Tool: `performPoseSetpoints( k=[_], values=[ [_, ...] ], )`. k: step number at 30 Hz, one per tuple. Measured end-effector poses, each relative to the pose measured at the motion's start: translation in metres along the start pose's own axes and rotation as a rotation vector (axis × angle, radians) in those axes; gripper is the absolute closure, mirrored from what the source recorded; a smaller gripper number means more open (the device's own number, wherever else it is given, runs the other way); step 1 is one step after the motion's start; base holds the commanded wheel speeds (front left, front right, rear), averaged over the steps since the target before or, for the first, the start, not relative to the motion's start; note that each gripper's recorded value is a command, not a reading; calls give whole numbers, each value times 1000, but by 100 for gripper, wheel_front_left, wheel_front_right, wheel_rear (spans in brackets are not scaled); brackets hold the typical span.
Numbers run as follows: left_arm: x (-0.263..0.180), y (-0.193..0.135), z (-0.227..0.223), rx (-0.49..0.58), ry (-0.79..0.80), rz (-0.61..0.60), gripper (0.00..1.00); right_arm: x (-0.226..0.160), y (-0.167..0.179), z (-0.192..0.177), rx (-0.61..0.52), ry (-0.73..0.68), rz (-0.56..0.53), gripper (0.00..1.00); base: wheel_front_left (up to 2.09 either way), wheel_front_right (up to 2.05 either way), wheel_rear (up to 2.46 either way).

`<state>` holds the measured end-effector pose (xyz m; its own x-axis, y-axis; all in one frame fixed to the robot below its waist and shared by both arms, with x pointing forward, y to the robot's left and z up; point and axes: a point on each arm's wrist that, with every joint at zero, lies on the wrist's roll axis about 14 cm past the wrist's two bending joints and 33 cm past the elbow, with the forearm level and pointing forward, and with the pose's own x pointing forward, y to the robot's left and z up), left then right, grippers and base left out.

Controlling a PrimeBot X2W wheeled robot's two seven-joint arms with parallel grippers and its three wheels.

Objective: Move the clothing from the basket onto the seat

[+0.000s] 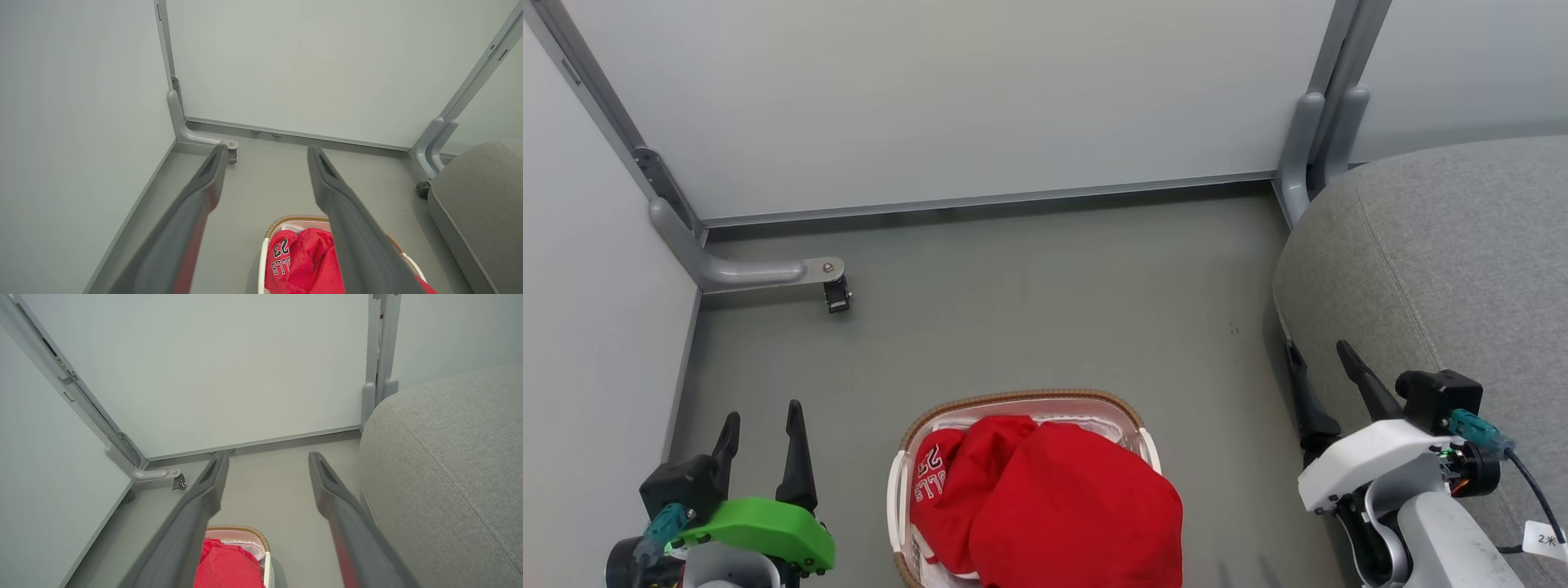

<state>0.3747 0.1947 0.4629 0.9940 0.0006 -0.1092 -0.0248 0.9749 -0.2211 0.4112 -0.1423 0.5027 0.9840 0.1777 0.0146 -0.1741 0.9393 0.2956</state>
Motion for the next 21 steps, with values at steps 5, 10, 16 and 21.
performPoseSetpoints(
  k=[5, 10, 16, 21],
  values=[
    [-1, 1, -2, 47, 2, -2, 0, -1, 0, -5, -49, 13, 4, 0, 0, 0, 0],
    [-5, 1, -8, 68, 10, 1, 0, -2, 2, -9, -93, 21, 13, 0, 0, 0, 0],
    [-8, 2, -9, 100, 5, 4, 0, -2, -2, -8, -119, 13, -3, 0, 0, 0, 0],
    [-9, 4, -8, 114, -5, 16, 0, -2, -4, -9, -148, 10, -11, 0, 0, 0, 0]
  ],
)
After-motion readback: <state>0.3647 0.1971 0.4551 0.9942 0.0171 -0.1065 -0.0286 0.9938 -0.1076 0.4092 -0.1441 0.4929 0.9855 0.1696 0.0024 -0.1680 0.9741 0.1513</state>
